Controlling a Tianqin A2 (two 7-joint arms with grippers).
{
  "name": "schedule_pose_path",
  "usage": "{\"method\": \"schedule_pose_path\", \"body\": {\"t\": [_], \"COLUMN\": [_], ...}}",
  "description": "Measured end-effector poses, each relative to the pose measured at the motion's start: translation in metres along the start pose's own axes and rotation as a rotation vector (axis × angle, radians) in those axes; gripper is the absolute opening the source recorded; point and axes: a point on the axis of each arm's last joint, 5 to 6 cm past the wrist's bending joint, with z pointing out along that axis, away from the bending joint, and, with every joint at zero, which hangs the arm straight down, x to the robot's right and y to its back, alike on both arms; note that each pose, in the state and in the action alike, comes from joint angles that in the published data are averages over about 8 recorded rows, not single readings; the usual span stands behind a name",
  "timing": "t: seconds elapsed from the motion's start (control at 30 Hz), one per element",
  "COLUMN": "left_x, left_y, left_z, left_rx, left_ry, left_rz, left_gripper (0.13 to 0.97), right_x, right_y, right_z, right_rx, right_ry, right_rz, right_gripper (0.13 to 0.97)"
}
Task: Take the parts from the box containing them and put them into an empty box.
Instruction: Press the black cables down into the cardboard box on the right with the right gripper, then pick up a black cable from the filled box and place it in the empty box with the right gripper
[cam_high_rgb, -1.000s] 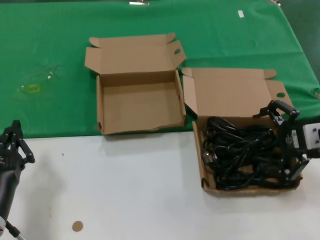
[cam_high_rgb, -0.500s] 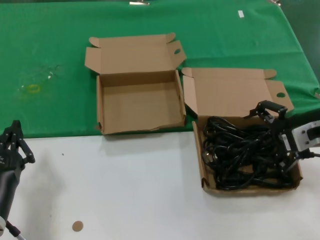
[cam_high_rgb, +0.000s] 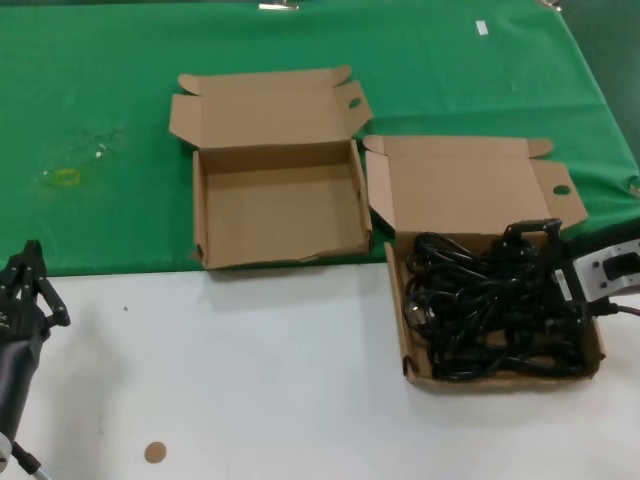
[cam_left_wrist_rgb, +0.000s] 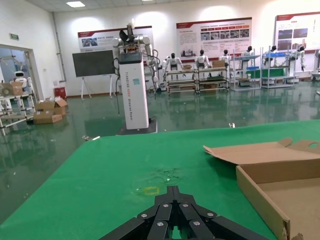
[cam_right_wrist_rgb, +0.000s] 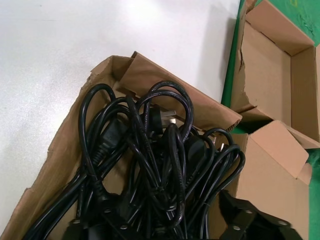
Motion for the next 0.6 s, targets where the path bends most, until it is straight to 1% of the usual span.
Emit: {"method": "schedule_pose_path", "body": {"t": [0.17, 0.2, 0.47, 0.6], "left_x": [0.0, 0.0, 0.0, 0.0], "left_y": [0.0, 0.0, 0.0, 0.0], "left_z": [0.0, 0.0, 0.0, 0.0], "left_rx": [0.0, 0.0, 0.0, 0.0], "left_ry": [0.0, 0.0, 0.0, 0.0], "left_rz": [0.0, 0.0, 0.0, 0.0], "left_gripper": [0.144, 0.144, 0.144, 0.144], "right_x": [0.002, 0.0024, 0.0043, 0.0035], "right_y": [0.0001, 0.0, -0.0001, -0.0005], "right_z": [0.0024, 0.0026, 0.0023, 0.0016], "right_rx": [0.003, 0.003, -0.001, -0.004], "right_ry": [-0.002, -0.002, -0.008, -0.015], "right_rz": [0.004, 0.005, 0.014, 0.023], "right_gripper": [0.622, 0.622, 0.405, 0.405]}}
